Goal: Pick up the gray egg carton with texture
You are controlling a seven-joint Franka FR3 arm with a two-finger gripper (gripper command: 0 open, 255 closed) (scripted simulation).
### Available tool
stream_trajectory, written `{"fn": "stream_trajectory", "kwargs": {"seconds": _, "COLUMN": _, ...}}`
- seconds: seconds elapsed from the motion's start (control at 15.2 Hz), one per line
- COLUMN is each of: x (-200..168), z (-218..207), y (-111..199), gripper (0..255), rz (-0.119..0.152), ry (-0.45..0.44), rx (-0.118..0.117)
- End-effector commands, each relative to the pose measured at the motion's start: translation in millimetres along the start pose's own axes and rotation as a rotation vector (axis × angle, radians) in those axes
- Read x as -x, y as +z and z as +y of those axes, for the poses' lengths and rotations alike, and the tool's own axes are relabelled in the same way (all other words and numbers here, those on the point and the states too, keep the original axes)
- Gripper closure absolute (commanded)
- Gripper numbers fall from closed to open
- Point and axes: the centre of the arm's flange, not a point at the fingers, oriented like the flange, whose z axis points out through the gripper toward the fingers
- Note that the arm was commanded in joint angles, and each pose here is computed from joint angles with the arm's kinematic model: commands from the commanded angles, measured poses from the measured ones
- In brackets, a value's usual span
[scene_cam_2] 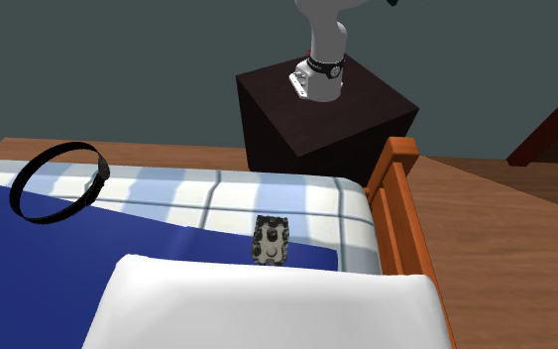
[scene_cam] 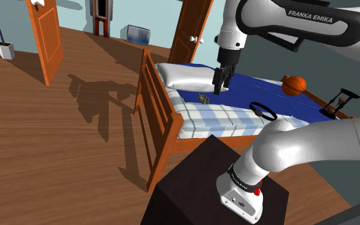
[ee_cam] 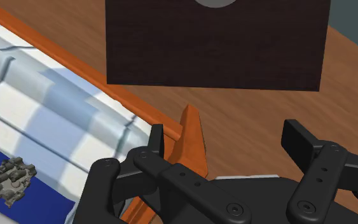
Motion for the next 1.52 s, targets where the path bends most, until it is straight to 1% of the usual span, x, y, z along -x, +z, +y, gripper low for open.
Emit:
{"fn": "stream_trajectory", "kwargs": {"seconds": 0.0, "x": 0, "z": 0, "y": 0, "gripper": 0, "rz": 0.0, "ry": 0.0, "rx": 0.0}}
{"fn": "stream_trajectory", "kwargs": {"seconds": 0.73, "x": -78, "z": 101, "y": 70, "gripper": 0, "rz": -0.016, "ry": 0.106, "rx": 0.011}}
{"fn": "stream_trajectory", "kwargs": {"seconds": 1.45, "x": -144, "z": 210, "y": 139, "gripper": 0, "rz": -0.032, "ry": 0.212, "rx": 0.022}}
